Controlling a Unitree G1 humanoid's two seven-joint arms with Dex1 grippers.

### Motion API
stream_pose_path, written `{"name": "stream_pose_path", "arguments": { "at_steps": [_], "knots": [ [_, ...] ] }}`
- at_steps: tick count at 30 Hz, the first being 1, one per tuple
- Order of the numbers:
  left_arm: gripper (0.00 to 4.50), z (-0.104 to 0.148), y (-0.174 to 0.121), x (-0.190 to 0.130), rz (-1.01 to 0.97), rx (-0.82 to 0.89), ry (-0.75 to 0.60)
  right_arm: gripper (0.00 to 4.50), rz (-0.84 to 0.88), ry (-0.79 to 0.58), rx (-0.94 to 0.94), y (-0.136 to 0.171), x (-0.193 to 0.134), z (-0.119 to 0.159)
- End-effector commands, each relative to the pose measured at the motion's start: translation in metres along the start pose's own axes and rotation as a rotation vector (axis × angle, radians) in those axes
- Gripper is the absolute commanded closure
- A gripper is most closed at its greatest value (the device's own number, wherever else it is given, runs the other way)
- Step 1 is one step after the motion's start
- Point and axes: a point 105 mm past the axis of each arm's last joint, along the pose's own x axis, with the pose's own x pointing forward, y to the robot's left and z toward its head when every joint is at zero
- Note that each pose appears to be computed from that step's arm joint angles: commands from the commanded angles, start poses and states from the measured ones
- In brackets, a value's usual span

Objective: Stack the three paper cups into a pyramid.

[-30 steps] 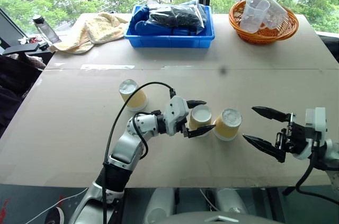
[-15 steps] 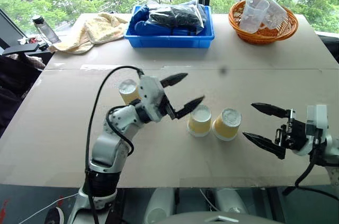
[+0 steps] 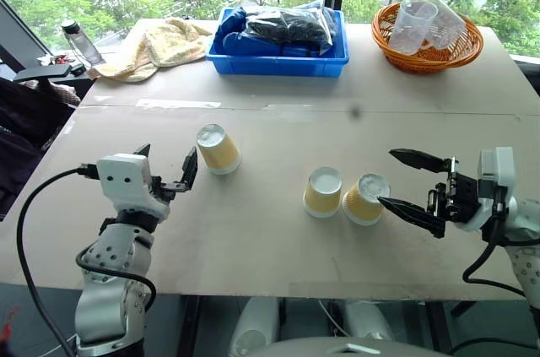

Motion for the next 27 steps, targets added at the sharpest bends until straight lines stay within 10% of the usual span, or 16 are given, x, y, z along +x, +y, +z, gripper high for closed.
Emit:
{"name": "stream_pose_path", "arguments": {
  "at_steps": [1, 27],
  "knots": [
    [0.06, 0.005, -0.016, 0.009, -0.085, 0.038, -0.026, 0.00, 0.013, -0.013, -0.017, 0.000, 0.001, 0.005],
    [0.06, -0.011, -0.031, 0.054, -0.233, -0.007, -0.035, 0.00, -0.019, -0.002, -0.044, 0.002, -0.004, -0.004]
  ]
}}
